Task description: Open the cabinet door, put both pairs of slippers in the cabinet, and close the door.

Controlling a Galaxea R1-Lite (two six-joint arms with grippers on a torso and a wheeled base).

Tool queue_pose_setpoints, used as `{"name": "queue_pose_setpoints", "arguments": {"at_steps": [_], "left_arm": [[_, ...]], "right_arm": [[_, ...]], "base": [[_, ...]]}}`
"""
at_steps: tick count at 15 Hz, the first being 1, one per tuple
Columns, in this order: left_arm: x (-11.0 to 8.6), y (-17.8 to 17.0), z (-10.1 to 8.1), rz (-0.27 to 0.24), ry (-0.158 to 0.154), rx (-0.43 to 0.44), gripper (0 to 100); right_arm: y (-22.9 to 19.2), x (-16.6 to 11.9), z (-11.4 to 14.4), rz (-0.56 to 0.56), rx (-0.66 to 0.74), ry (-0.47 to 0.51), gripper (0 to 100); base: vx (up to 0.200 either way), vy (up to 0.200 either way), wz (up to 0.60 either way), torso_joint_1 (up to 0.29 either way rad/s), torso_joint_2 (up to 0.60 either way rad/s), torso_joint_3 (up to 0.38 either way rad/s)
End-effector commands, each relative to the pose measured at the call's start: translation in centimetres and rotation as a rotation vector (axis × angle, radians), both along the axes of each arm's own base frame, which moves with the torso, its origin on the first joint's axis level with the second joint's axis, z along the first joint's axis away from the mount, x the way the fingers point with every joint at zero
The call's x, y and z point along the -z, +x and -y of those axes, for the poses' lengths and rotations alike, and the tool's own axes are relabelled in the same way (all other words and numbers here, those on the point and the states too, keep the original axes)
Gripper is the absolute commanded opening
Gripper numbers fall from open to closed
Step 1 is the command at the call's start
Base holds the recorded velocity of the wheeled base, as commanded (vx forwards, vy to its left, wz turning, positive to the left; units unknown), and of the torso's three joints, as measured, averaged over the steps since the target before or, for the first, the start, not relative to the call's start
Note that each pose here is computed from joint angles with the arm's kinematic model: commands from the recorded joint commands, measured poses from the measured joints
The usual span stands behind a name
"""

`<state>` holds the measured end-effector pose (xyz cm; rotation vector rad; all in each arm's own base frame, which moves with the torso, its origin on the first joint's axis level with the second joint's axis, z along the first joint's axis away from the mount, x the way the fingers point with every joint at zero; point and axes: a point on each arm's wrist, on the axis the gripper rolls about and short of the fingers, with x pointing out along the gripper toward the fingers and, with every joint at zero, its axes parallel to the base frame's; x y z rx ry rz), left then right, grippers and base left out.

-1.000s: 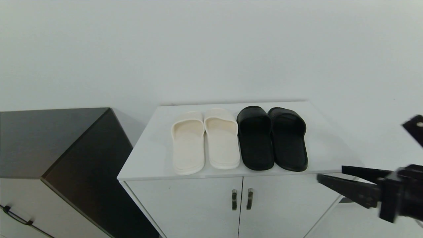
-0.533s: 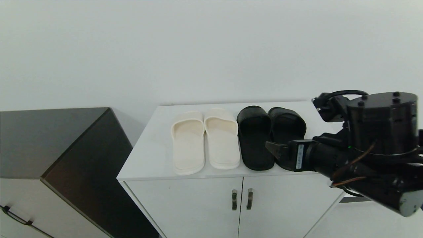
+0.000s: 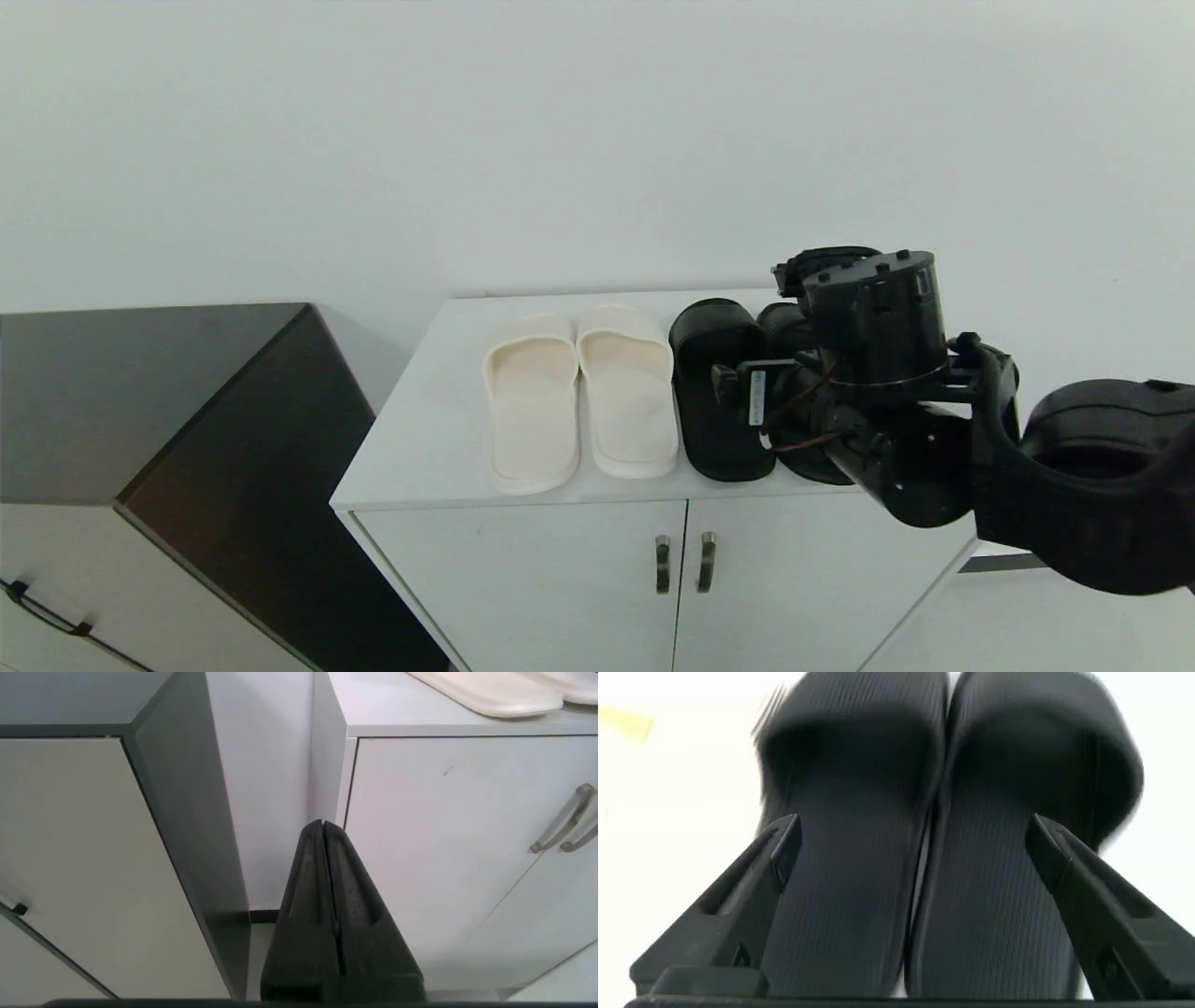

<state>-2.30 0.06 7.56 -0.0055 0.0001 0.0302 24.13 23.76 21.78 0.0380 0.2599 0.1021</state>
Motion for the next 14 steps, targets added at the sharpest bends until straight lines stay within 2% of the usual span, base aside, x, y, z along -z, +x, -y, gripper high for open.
{"name": "queue_pose_setpoints", "arguments": {"at_steps": [1, 5, 13, 14], "left_arm": [[0.0, 0.0, 0.0, -0.001, -0.001, 0.0, 0], [0.0, 0.0, 0.0, -0.001, -0.001, 0.0, 0], [0.0, 0.0, 0.0, -0.001, -0.001, 0.0, 0], [0.0, 0.0, 0.0, -0.001, -0.002, 0.0, 0]], "right_arm": [[2.4, 1.1, -0.5, 0.009, 0.037, -0.016, 100], [5.2, 2.3, -0.7, 0.038, 0.091, -0.02, 100], [8.6, 3.0, -0.6, 0.112, 0.136, -0.029, 100], [8.6, 3.0, -0.7, 0.116, 0.136, -0.028, 0]], "base": [[0.0, 0.0, 0.0, 0.0, 0.0, 0.0], [0.0, 0.0, 0.0, 0.0, 0.0, 0.0], [0.0, 0.0, 0.0, 0.0, 0.0, 0.0], [0.0, 0.0, 0.0, 0.0, 0.0, 0.0]]}}
